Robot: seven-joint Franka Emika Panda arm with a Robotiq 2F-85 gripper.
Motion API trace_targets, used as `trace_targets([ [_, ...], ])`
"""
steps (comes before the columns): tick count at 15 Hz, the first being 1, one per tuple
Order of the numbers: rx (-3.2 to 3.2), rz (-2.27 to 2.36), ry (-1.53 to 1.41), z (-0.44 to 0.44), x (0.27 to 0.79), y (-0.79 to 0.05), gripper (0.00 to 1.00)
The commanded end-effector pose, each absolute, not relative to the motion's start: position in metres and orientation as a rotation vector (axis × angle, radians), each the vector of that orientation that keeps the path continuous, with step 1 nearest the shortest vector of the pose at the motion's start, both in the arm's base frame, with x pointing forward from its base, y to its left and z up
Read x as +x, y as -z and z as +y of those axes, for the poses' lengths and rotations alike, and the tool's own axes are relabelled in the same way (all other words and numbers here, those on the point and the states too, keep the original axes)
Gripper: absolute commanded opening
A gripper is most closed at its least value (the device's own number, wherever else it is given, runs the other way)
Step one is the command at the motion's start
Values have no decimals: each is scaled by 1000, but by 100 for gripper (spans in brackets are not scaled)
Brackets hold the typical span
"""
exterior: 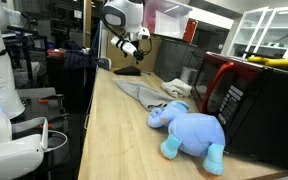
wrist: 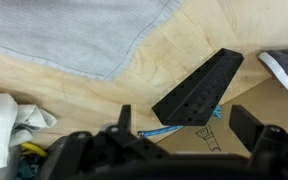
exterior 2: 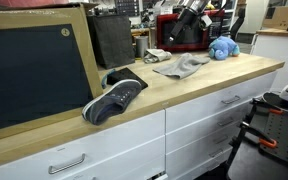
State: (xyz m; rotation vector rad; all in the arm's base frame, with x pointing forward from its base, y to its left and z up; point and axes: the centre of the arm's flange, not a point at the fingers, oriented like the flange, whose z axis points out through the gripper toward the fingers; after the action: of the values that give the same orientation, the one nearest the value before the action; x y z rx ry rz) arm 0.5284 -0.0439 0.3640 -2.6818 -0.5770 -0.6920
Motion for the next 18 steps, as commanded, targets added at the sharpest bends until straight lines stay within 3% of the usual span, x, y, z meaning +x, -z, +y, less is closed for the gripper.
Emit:
trace_targets([
  [1,-2825,-545,681,-23,559,-367,100],
  [8,-3012,-324,525,-23,594,-347,100],
  [18,-3113,-187,333,-28,597,-308,100],
])
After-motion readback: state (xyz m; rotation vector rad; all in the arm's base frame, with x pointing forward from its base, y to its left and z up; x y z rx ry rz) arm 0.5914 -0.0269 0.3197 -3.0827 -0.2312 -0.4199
